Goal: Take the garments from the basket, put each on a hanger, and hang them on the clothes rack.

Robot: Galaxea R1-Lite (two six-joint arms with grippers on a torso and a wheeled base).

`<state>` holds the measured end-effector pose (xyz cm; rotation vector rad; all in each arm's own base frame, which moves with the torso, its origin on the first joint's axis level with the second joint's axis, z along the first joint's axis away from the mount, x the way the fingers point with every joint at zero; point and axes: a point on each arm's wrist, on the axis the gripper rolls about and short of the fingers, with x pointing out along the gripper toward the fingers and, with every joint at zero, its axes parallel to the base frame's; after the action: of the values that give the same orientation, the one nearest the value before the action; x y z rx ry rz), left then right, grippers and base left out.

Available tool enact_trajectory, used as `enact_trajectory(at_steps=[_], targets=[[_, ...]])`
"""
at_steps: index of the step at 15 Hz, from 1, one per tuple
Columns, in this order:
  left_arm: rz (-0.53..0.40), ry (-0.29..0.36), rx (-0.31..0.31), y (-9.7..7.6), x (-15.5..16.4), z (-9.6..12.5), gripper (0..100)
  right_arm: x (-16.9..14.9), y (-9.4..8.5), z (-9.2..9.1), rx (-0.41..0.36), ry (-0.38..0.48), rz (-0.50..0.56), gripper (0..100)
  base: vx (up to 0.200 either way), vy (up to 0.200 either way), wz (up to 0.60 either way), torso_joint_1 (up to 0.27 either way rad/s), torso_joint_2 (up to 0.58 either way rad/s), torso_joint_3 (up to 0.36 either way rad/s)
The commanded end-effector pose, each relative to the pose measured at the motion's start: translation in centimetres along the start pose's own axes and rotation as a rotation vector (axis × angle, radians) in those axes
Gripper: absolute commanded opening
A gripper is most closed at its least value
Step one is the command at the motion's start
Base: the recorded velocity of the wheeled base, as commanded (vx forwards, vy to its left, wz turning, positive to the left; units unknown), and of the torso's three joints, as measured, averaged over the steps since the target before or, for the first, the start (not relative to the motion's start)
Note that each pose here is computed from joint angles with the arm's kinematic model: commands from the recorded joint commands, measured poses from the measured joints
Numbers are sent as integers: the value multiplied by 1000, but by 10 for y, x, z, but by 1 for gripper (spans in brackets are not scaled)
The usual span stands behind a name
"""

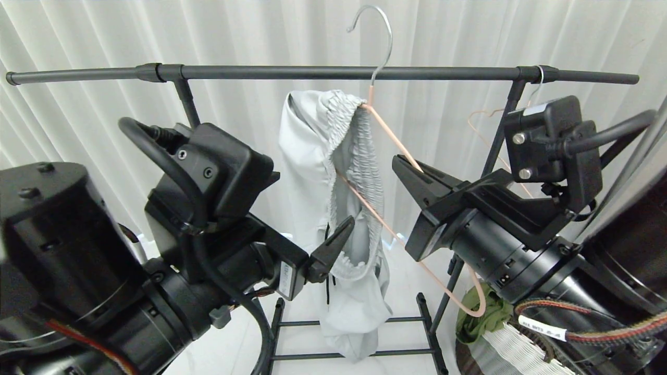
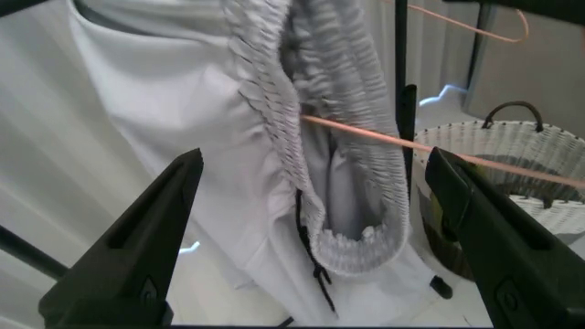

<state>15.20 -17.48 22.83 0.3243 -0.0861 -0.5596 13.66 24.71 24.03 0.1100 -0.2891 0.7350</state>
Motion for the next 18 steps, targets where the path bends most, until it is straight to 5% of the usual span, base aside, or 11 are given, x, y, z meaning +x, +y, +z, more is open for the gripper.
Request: enact_trajectory(at_steps=[1,6,14,18], targets=[[31,-22,-7,12,-13,2,100,-13,-9,1,-18,8,-6,0,0,0,0,0,0,0],[37,-55,-12,28,-47,-2,100,-61,-27,8,-61,12,81,0,0,0,0,0,0,0],[-190,-69,56,30,-70,-1,100,-133,-41,-21,-87,136,257,0,0,0,0,0,0,0],[-369,-2,80,17,-62,-20,100,-153,-34,-34,-101,191,377,0,0,0,0,0,0,0]])
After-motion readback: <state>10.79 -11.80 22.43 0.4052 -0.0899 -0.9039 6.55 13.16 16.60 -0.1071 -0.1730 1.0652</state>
